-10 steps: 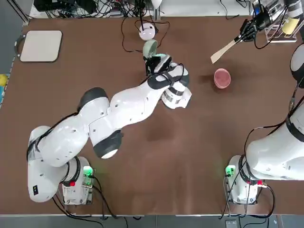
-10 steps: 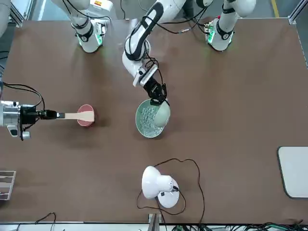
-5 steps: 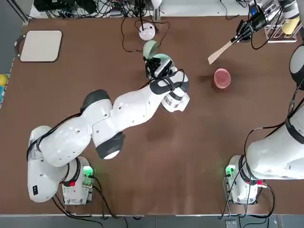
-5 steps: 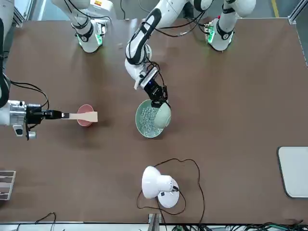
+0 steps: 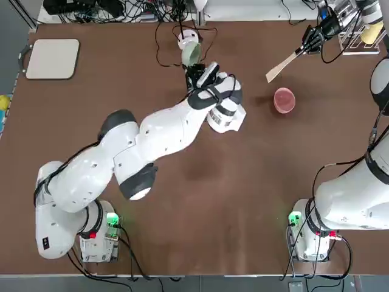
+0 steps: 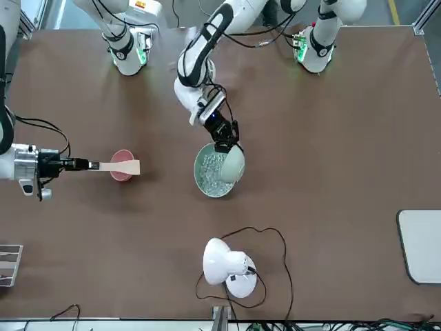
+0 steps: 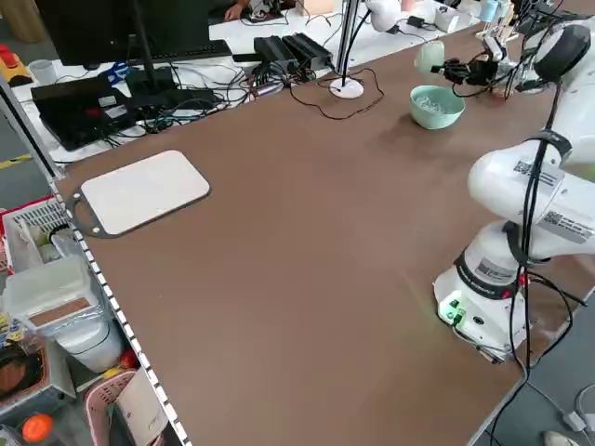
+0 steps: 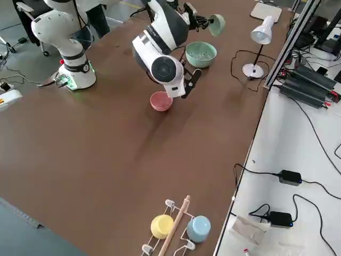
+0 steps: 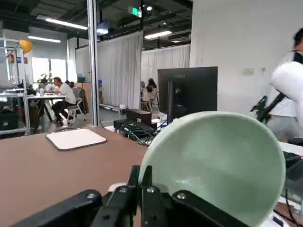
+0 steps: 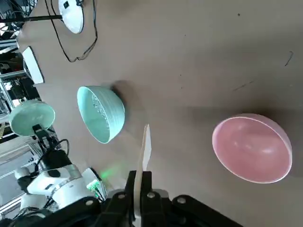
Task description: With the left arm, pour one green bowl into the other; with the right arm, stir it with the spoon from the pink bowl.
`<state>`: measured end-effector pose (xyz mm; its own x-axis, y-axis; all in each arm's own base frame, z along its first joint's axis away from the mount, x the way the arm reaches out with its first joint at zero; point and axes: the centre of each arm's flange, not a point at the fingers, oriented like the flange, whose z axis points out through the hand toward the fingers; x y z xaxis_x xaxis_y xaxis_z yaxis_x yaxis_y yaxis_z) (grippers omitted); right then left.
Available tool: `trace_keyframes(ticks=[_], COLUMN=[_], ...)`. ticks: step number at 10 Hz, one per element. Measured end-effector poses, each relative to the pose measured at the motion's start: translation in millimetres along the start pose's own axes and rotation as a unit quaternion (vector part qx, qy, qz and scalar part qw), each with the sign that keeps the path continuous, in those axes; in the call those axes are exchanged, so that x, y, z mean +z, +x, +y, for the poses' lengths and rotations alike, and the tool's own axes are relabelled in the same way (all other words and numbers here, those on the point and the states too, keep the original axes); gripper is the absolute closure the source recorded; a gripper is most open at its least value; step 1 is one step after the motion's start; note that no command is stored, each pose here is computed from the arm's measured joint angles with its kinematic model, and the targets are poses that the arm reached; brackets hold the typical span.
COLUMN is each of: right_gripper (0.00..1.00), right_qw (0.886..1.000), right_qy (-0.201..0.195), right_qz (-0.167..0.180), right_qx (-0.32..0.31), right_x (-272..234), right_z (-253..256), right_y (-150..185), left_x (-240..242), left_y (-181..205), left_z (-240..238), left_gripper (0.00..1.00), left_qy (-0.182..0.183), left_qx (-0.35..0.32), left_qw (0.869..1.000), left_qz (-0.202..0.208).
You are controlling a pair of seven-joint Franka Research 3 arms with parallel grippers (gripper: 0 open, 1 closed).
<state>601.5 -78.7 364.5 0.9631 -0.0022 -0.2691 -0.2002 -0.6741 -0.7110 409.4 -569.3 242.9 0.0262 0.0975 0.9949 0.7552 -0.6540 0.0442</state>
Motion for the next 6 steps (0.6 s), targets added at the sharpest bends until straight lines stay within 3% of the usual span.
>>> trace_keyframes(ticks=[3, 6], right_gripper=[0.94, 0.94], right_qw=[1.0, 0.997], right_qy=[-0.013, -0.042], right_qz=[0.001, 0.014], right_qx=[0.016, 0.058], right_x=[7.0, 34.3], right_z=[-19.2, -82.2], right_y=[0.6, 1.4], left_x=[23.8, 53.9], left_y=[46.5, 104.2], left_z=[4.9, 2.1], left_gripper=[0.96, 0.96], left_qy=[0.075, 0.145], left_qx=[-0.028, 0.015], left_qw=[0.991, 0.955], left_qz=[-0.111, -0.257])
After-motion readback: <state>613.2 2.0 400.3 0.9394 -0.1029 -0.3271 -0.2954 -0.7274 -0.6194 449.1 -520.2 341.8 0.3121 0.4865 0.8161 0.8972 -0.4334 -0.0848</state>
